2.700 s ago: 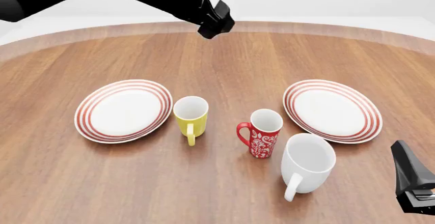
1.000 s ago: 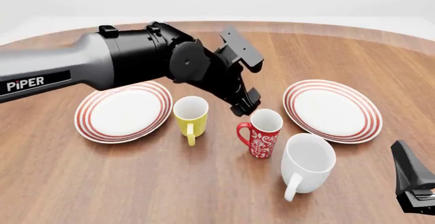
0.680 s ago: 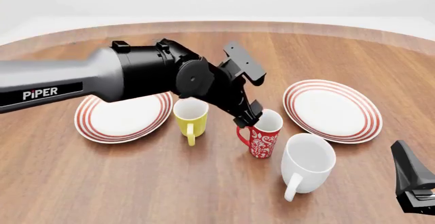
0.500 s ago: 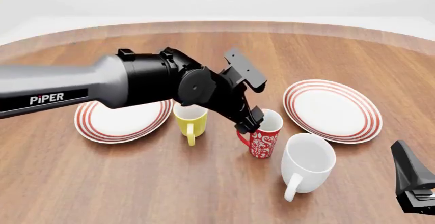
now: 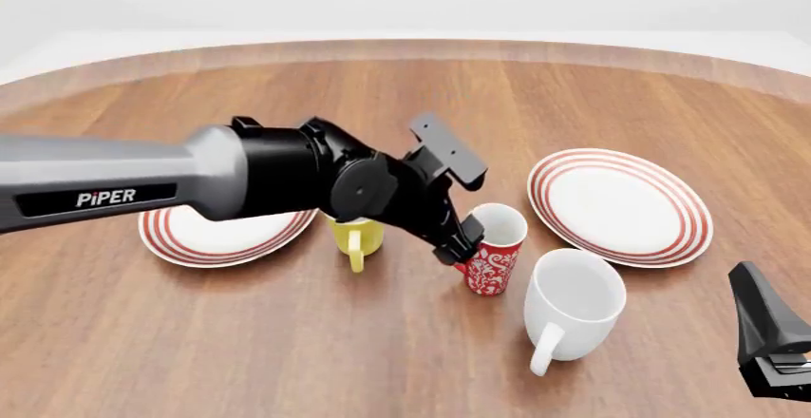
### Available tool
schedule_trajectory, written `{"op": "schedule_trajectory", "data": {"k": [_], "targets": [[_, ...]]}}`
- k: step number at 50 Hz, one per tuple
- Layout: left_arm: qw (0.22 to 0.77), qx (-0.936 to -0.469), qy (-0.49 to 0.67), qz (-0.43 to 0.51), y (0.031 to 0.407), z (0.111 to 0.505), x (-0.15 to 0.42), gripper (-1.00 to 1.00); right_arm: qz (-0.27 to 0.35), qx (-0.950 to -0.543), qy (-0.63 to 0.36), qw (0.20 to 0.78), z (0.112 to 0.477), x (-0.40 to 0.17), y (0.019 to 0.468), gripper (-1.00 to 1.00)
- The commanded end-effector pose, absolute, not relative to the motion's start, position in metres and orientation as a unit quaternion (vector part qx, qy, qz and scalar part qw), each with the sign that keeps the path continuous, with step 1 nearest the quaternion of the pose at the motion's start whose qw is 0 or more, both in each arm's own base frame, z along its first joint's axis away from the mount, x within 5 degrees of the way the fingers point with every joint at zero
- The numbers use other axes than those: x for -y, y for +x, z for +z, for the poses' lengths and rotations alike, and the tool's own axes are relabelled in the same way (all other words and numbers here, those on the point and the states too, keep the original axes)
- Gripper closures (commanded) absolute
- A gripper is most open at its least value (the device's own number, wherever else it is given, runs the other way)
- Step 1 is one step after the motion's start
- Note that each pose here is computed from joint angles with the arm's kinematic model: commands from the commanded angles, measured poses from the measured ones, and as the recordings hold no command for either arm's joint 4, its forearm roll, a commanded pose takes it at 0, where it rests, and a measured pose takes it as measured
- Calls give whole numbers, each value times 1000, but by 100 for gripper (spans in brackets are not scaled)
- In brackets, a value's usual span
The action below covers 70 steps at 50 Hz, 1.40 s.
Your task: Put the red mug on the left plate.
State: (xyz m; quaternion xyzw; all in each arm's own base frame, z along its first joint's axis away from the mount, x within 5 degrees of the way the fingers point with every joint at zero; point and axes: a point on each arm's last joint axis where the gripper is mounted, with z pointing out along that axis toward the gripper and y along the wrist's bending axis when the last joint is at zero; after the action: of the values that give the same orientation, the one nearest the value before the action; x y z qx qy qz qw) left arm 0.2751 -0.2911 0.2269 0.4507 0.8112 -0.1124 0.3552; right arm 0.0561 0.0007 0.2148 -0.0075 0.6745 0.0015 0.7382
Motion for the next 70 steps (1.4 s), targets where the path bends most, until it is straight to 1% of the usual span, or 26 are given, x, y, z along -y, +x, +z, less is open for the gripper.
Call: {"op": "schedule_trajectory", "data": {"k": [1, 9, 13, 30, 56, 70], "targets": [[354, -816, 444, -112, 278, 217, 290, -100, 2, -674, -8, 738, 215, -1, 56, -100], [352, -818, 440, -115, 277, 208, 290, -100, 1, -675, -8, 738, 215, -1, 56, -100], [351, -822, 435, -111, 283, 203, 288, -100, 1, -675, -7, 738, 215, -1, 56, -100], [347, -826, 428, -118, 275, 188, 286, -100, 2, -675, -8, 738, 215, -1, 56, -100], [347, -835, 410, -117, 284, 179, 282, -100, 1, -675, -8, 738, 215, -1, 56, -100], [341, -841, 403, -122, 277, 158, 280, -100, 1, -675, -8, 738, 215, -1, 56, -100]]}}
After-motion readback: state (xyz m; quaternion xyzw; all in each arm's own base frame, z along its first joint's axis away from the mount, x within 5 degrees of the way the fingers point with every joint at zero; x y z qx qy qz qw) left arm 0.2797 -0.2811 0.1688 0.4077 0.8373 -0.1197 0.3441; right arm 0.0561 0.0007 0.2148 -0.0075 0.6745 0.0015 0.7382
